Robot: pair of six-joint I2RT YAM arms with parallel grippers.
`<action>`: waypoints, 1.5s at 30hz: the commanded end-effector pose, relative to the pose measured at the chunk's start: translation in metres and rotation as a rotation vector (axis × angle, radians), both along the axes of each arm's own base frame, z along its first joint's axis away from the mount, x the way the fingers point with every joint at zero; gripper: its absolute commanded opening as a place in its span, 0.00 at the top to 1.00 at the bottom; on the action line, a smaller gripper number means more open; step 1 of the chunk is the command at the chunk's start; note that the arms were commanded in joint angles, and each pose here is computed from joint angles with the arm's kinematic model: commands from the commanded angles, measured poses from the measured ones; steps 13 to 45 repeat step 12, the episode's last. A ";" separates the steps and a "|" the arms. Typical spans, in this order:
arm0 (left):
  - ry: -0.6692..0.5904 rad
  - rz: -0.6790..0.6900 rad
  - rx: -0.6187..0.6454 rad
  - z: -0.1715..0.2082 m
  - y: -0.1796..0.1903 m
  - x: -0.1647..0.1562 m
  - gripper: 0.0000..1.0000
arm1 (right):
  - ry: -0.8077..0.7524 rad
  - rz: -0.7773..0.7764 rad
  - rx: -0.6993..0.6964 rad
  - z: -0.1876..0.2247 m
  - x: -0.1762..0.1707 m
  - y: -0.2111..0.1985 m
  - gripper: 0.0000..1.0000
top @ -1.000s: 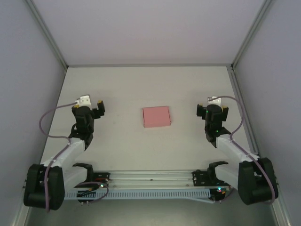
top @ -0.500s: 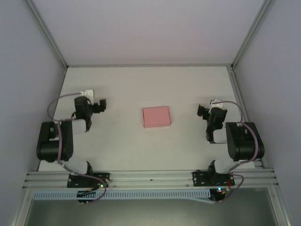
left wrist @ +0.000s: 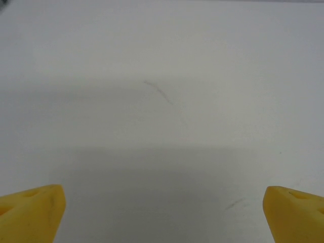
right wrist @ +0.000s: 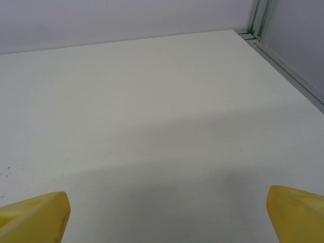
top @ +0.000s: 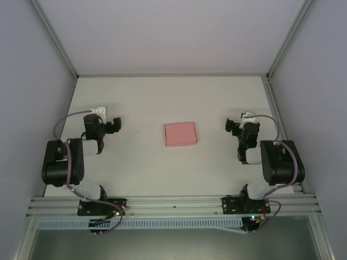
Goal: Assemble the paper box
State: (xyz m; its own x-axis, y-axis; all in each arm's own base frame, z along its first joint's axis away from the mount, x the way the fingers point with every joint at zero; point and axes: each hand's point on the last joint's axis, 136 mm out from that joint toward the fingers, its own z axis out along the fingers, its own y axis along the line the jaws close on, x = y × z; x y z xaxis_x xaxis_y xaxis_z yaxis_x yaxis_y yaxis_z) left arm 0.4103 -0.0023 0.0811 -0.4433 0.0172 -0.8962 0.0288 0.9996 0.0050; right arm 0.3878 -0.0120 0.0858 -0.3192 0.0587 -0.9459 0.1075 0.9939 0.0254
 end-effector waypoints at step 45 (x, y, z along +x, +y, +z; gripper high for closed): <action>-0.208 0.183 0.145 0.039 0.019 -0.015 0.00 | -0.036 0.007 0.009 0.010 0.003 0.001 0.00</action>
